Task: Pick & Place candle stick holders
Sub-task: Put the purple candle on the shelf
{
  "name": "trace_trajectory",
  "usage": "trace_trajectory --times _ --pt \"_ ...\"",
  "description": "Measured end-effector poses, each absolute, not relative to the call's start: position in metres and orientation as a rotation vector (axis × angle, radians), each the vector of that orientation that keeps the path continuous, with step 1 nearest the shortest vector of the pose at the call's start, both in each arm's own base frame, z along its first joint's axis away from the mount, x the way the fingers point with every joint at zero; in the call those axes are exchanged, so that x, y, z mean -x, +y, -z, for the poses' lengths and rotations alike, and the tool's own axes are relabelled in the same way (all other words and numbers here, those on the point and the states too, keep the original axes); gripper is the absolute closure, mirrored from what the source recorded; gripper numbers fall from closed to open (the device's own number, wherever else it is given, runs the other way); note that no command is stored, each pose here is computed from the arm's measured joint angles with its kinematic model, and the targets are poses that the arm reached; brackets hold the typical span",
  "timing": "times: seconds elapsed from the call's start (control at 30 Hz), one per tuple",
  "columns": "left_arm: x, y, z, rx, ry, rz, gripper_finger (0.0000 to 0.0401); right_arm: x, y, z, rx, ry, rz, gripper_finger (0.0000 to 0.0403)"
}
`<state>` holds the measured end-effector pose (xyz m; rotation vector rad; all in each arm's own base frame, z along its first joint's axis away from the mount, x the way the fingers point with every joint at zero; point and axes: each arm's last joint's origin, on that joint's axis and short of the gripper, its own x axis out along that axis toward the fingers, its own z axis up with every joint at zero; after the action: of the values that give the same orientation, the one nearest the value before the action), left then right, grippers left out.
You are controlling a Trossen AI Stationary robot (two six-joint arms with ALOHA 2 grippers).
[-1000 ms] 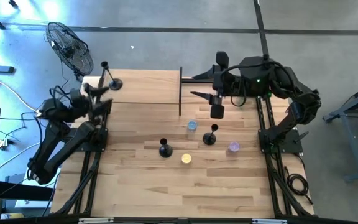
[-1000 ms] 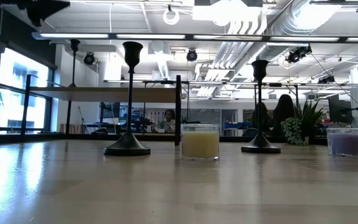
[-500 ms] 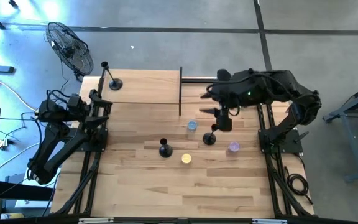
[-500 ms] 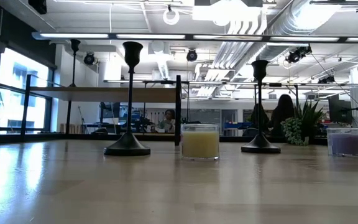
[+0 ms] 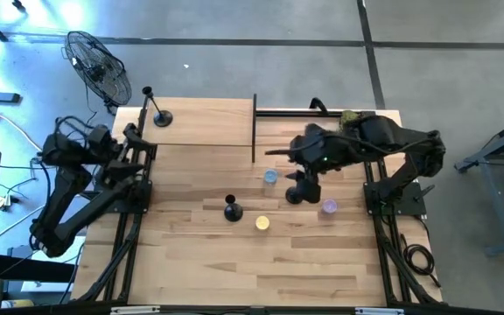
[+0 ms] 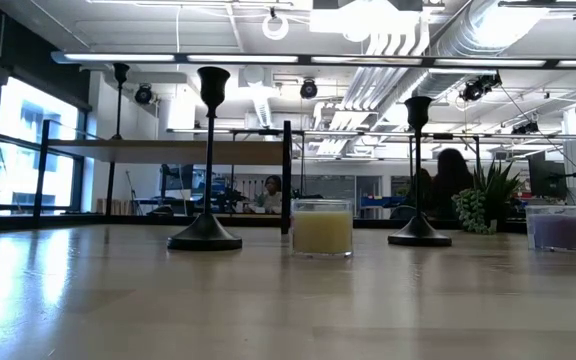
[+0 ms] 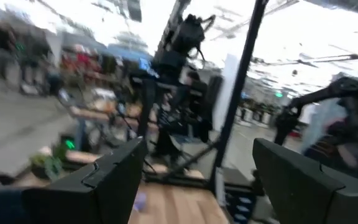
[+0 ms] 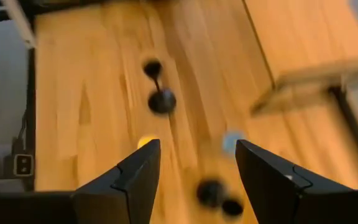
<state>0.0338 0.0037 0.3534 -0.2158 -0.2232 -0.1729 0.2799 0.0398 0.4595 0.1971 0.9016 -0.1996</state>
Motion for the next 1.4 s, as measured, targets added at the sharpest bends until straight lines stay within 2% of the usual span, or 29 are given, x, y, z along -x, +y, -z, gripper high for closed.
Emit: trace_trajectory --times 0.13,0.33,0.57,0.83,1.07,1.27,1.4 --pt "-0.038 0.008 -0.353 0.236 -0.177 0.222 0.0106 -0.268 0.040 -0.452 -0.341 1.010 0.341 0.0199" --pt "-0.043 0.015 -0.349 0.305 -0.137 0.209 0.0106 -0.264 0.043 -0.450 -0.570 1.017 0.390 0.0199" --pt "-0.044 0.016 -0.349 0.300 -0.135 0.207 0.0106 -0.269 0.046 -0.433 -0.676 1.043 0.517 0.0199" --pt "-0.044 0.015 -0.349 0.294 -0.121 0.239 0.0106 -0.277 0.049 -0.379 -0.830 1.226 0.712 0.0199" --pt "-0.044 0.013 -0.348 0.284 -0.084 0.315 0.0106 -0.272 0.061 -0.330 -0.926 1.512 0.749 0.0199" --pt "-0.044 0.013 -0.348 0.282 -0.078 0.327 0.0106 -0.264 0.062 -0.296 -0.877 1.640 0.815 0.0199" --pt "-0.044 0.013 -0.348 0.277 -0.079 0.326 0.0106 -0.263 0.062 -0.281 -0.874 1.650 0.855 0.0199"
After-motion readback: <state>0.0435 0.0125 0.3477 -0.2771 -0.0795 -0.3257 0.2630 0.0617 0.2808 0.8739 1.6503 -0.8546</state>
